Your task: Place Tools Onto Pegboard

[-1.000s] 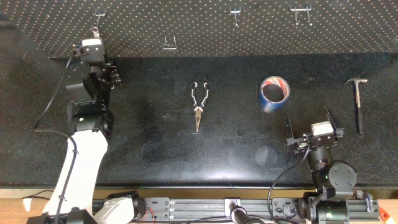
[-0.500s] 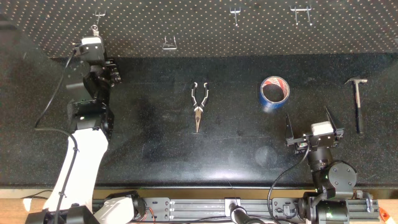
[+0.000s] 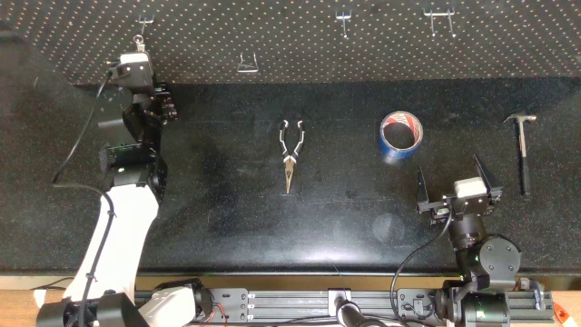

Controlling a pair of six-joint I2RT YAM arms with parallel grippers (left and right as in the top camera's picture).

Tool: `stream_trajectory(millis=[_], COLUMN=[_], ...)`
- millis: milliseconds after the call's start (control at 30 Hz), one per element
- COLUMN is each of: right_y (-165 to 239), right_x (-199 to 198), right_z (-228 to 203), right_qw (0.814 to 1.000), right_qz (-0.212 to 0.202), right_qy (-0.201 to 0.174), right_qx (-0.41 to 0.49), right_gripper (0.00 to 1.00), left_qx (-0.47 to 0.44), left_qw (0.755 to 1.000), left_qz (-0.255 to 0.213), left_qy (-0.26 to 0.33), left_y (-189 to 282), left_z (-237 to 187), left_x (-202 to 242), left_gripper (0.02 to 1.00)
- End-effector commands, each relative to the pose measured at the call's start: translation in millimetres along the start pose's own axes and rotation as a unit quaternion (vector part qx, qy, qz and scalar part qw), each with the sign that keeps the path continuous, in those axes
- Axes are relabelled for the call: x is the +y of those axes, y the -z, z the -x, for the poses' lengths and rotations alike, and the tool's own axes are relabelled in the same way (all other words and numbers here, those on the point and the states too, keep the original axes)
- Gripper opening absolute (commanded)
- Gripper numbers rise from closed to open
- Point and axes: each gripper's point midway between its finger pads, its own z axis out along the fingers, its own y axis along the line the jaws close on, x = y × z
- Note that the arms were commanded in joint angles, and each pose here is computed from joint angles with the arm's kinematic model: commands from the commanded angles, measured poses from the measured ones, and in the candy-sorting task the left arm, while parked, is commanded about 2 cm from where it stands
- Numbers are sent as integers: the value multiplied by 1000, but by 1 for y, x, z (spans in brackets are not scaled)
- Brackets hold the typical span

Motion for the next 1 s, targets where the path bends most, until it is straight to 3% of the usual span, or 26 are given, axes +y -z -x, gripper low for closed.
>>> stream_trajectory(millis=[33, 200, 267, 367, 400, 433, 500, 733, 900, 1000], right_y=[0, 0, 0, 0, 0, 0, 0, 0, 0, 0], right_x=[-1, -1, -1, -1, -1, -1, -1, -1, -1, -1], right_z=[-2, -2, -2, -2, -2, -2, -2, -2, -2, -2], right_qw=[1000, 1000, 1000, 1000, 1000, 1000, 1000, 1000, 1000, 1000], right_qz=[-3, -3, -3, -3, -3, -3, -3, -3, -3, -3], right_qy=[3, 3, 3, 3, 3, 4, 3, 3, 3, 3], right_qx=[2, 2, 2, 2, 2, 2, 2, 2, 2, 2], right_gripper=[976, 976, 976, 976, 976, 976, 976, 974, 976, 976], left_qx=[-21, -21, -21, -21, -20, -20, -20, 10, 29, 81], left_qw=[1000, 1000, 1000, 1000, 1000, 1000, 1000, 1000, 1000, 997], left_qz=[8, 8, 8, 8, 9, 9, 9, 5, -2, -7], left_qy=[5, 5, 5, 5, 5, 5, 5, 4, 1, -2], left_y=[-1, -1, -1, -1, -1, -1, -1, 14, 70, 98], left_z=[18, 18, 18, 18, 17, 17, 17, 9, 14, -9], left_x=[3, 3, 3, 3, 3, 3, 3, 2, 0, -1], left_gripper=[25, 29, 152, 457, 581, 812, 998, 996, 996, 993])
